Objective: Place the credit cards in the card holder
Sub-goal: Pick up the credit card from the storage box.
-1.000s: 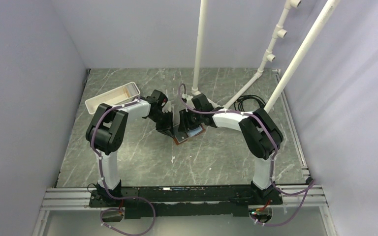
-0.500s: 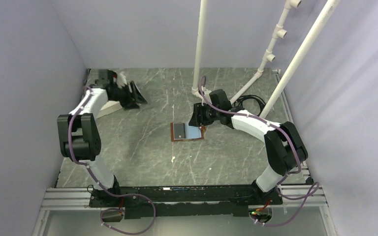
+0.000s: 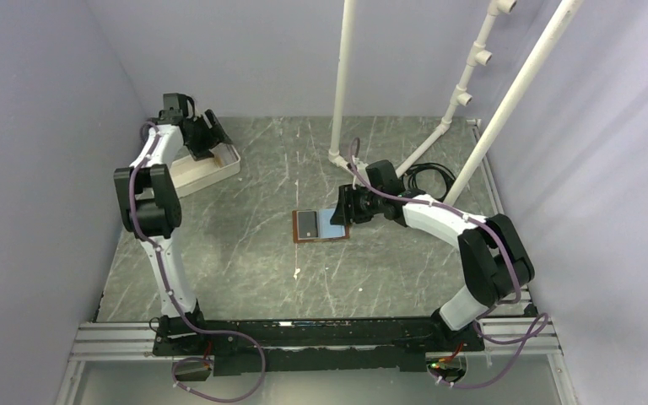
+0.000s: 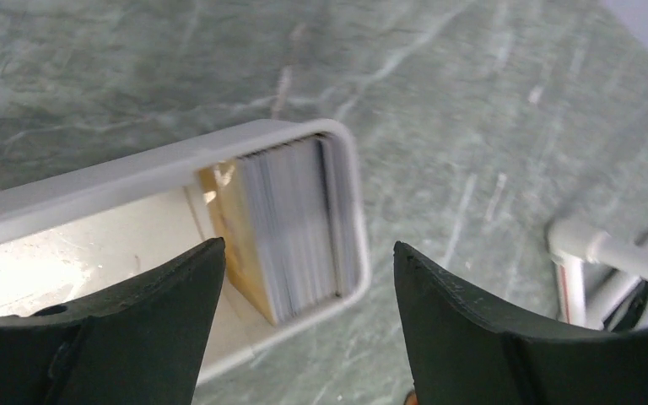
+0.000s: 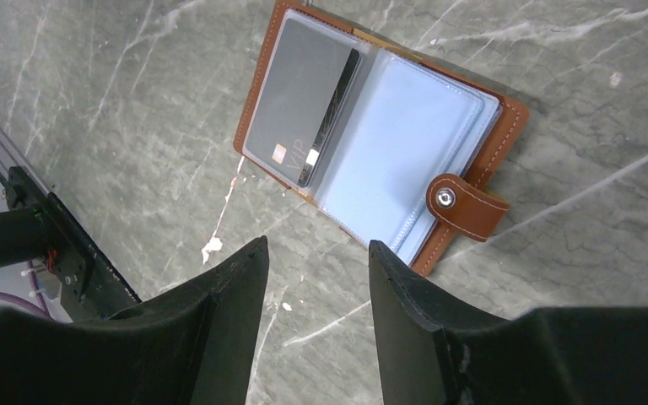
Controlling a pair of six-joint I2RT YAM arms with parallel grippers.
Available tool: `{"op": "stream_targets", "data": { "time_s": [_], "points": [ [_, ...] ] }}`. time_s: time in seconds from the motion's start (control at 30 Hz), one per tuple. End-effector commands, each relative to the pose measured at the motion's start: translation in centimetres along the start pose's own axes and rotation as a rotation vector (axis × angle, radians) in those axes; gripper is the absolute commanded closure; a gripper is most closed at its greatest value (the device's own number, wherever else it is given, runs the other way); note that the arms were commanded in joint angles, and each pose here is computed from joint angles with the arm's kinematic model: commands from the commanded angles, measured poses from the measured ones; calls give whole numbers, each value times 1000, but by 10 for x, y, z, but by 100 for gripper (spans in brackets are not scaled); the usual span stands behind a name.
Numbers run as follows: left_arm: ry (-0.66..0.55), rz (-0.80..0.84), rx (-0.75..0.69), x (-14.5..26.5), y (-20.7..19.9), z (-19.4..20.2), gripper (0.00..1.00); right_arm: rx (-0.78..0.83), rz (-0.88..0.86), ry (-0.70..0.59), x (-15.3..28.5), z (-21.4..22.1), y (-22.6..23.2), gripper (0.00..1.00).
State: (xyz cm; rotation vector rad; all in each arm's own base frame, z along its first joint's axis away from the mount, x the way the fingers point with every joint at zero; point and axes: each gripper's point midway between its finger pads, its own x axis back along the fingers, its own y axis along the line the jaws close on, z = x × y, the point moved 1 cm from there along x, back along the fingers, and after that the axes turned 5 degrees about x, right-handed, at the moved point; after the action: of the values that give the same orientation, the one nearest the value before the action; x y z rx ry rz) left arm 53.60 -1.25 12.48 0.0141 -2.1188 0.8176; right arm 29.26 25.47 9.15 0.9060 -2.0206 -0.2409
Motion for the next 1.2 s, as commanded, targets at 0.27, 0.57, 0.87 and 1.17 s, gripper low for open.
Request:
{"op": "stream_targets", "data": {
  "time_s": [0.27, 0.57, 0.87, 1.17],
  "points": [
    [16, 30, 156, -35, 12, 7, 31, 22, -20, -58, 16, -10, 2, 50],
    [-16, 120, 184, -20, 1, -3, 55, 16, -18, -63, 17, -8, 1, 50],
    [-19, 135, 171, -9, -7, -7, 55, 15, -16, -62, 17, -7, 0, 50],
    [-28, 152, 185, -5, -9, -5, 39, 14, -19, -58, 16, -5, 0, 50]
  ]
}}
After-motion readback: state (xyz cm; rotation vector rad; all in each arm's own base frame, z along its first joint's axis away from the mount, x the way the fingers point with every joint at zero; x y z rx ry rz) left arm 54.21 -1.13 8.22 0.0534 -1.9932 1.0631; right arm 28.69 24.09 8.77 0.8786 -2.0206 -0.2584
